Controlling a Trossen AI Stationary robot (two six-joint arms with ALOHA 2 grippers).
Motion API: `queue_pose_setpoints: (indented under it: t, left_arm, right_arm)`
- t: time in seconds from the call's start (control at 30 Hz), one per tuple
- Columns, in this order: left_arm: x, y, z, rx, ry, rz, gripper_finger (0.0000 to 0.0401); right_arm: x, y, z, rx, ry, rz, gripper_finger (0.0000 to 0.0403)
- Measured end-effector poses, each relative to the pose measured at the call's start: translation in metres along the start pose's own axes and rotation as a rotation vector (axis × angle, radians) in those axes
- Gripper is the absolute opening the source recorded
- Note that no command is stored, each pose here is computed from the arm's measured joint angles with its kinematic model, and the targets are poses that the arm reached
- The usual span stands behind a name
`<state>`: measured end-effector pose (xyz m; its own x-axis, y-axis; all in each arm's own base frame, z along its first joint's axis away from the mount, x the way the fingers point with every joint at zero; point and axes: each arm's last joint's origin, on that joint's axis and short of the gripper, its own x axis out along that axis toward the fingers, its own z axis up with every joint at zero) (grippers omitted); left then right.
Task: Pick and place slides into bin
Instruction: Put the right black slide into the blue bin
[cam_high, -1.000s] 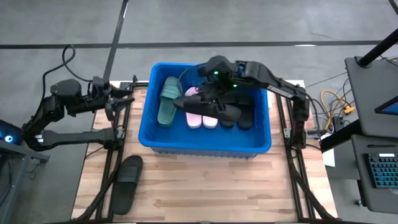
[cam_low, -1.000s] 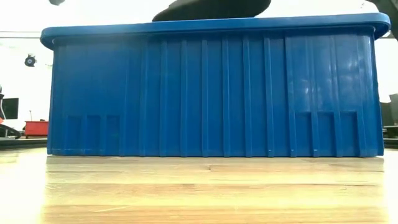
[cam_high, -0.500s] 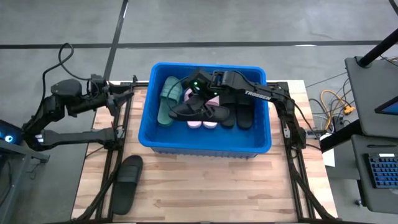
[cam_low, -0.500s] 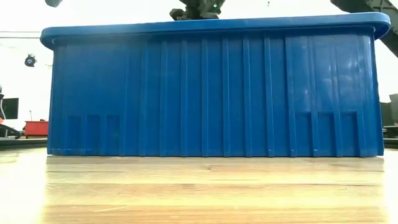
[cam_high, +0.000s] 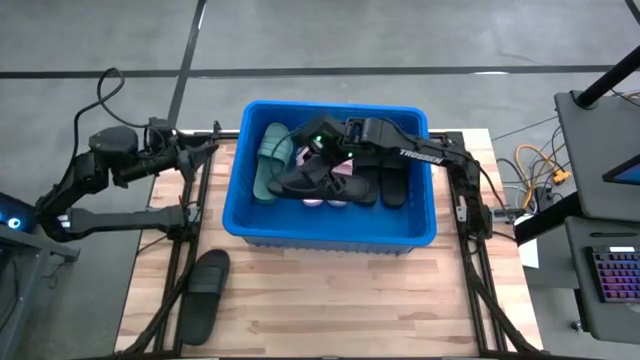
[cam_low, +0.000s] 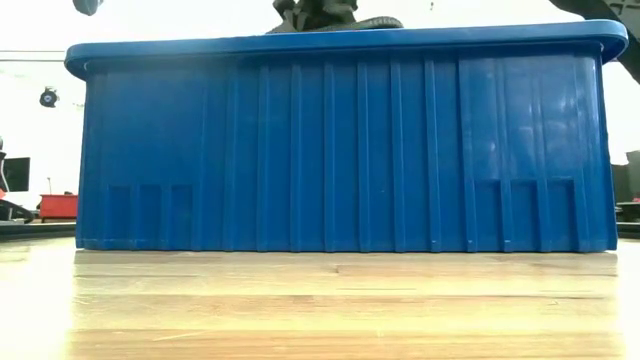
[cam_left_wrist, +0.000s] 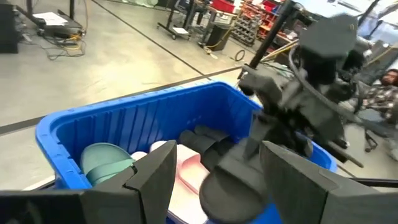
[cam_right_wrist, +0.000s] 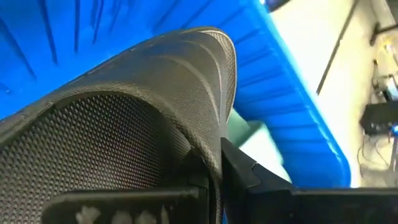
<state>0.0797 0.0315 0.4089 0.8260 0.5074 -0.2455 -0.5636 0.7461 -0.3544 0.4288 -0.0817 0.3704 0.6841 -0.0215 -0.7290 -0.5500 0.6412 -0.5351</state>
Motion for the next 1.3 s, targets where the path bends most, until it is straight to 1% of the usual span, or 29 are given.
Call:
queue_pose_setpoints:
  t: [0.1,0.27,0.43,0.5,0.6,0.8,1.03,1.1,1.2,1.3]
  left_arm:
    - [0.003,0.0,0.0,0.002,0.001,0.017,0.0215]
    - [0.005,-0.001,0.0,0.004,0.008,0.02,0.0215]
    - [0.005,-0.001,0.0,0.004,0.009,0.02,0.0215]
    - [0.005,-0.001,0.0,0.003,0.008,0.019,0.0215]
    - [0.005,-0.001,0.0,0.002,0.006,0.019,0.0215]
    - [0.008,-0.002,0.0,0.004,0.012,0.026,0.0215]
    - [0.01,-0.002,0.0,0.005,0.018,0.028,0.0215]
    - [0.01,-0.002,0.0,0.006,0.02,0.029,0.0215]
    - [0.011,-0.002,0.0,0.006,0.022,0.03,0.0215]
    - [0.012,-0.003,-0.001,0.006,0.025,0.031,0.0215]
  right_arm:
    - [0.016,0.007,-0.003,-0.03,0.004,0.019,0.0009]
    - [0.046,0.017,-0.011,-0.086,-0.009,-0.003,0.0009]
    - [0.064,0.026,-0.011,-0.174,-0.037,-0.031,0.0009]
    - [0.071,0.03,-0.011,-0.181,-0.05,-0.04,0.0009]
    - [0.081,0.04,-0.012,-0.179,-0.096,-0.012,0.0009]
    - [0.103,0.052,-0.013,-0.196,-0.163,-0.086,0.0009]
    - [0.119,0.065,-0.024,-0.198,-0.179,-0.123,0.0009]
    - [0.124,0.068,-0.027,-0.214,-0.193,-0.151,0.0009]
    - [0.131,0.075,-0.032,-0.215,-0.205,-0.168,0.0009]
    - [0.138,0.082,-0.037,-0.213,-0.21,-0.158,0.0009]
